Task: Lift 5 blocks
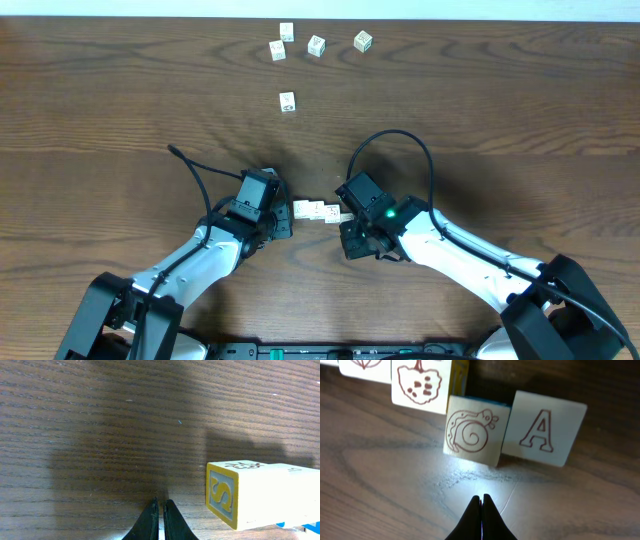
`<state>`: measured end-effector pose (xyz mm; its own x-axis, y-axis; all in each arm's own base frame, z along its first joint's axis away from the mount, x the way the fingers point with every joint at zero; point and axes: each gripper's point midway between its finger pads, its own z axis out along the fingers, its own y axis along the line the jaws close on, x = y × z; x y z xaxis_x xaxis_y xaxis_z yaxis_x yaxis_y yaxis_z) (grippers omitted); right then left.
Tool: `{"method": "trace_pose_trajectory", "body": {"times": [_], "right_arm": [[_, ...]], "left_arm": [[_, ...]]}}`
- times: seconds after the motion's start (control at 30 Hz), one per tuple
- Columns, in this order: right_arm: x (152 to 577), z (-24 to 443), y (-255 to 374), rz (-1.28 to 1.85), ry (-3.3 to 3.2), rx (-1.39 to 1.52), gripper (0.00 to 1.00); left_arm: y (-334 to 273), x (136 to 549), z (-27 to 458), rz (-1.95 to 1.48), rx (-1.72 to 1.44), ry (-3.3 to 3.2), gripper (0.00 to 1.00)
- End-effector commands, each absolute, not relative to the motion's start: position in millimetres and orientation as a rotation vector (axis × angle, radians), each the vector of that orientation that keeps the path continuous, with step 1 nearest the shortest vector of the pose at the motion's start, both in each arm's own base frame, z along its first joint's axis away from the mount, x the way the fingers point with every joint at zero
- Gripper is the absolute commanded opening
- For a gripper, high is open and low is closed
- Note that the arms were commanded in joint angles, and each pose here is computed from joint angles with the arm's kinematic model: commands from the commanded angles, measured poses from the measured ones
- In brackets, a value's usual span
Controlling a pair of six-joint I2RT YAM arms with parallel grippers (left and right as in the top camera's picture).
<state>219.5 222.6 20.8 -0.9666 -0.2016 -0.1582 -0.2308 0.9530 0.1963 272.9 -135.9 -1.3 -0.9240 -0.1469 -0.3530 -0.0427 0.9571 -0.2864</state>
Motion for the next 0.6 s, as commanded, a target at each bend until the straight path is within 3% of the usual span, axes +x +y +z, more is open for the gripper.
{"method": "trace_pose_trajectory", "body": {"times": [0.0,0.57], "right_arm": [[222.3,17.2,220.9,0.285,2.957,-0.304,0.01],[212.4,4.4,221.1,0.304,2.965,-0.284,0.01]], "left_arm": [[-133.4,272.1,-0.1,-0.371,-0.131,2.726,0.07],[-133.4,272.1,-0.1,-0.371,-0.131,2.726,0.07]]}}
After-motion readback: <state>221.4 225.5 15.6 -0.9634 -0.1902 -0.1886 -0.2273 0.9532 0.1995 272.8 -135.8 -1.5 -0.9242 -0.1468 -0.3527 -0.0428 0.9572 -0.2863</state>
